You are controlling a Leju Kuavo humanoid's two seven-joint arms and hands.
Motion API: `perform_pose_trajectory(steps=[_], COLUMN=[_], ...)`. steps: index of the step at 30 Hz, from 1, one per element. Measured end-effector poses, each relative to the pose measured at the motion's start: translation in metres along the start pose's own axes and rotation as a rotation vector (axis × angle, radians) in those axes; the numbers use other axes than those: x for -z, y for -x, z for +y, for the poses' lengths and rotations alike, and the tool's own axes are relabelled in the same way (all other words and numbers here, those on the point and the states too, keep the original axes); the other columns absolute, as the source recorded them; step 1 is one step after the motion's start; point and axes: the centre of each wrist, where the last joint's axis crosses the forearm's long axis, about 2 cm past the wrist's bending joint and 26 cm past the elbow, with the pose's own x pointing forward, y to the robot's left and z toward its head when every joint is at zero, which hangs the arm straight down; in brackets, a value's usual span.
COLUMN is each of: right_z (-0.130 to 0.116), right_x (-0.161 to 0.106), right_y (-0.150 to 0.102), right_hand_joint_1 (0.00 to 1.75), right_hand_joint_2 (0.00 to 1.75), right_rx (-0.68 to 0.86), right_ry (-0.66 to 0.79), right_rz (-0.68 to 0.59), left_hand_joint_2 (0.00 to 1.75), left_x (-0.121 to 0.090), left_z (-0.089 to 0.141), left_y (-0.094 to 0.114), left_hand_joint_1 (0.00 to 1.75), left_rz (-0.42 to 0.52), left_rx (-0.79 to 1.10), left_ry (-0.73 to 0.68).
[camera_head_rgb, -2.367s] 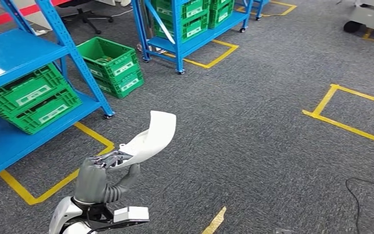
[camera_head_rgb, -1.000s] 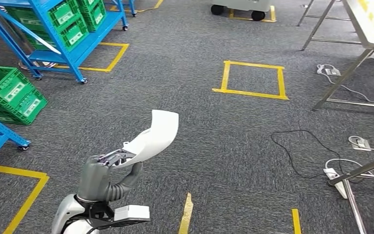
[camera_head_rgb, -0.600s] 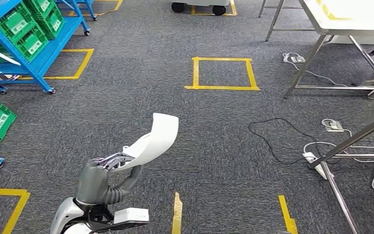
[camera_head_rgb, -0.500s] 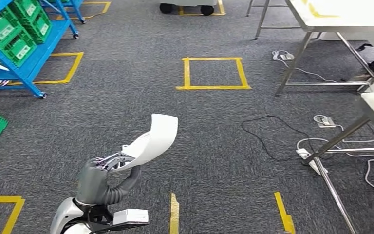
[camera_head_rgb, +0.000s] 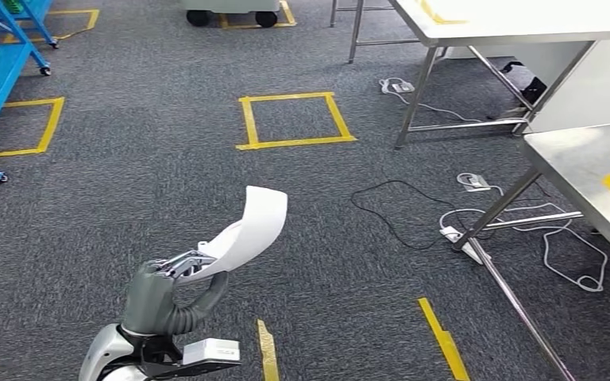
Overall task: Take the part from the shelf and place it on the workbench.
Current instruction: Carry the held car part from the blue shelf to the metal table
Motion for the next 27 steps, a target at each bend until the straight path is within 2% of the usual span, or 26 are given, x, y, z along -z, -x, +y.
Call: perform_pose_trajectory(steps=[27], right_z=[-0.0003], right_x=[0.002], right_y=[-0.0035], right_hand_joint_1=[0.0], right_hand_joint_2=[0.0], right_rx=[-0.083], right_ry=[0.018], right_rz=[0.003], left_hand_joint_2=[1.75], left_x=[0.0039], left_z=[0.0044], left_y=[0.0071], left_hand_joint_1=[1.75], left_rz=[0.015], left_rx=[0.018], left_ry=[0.04])
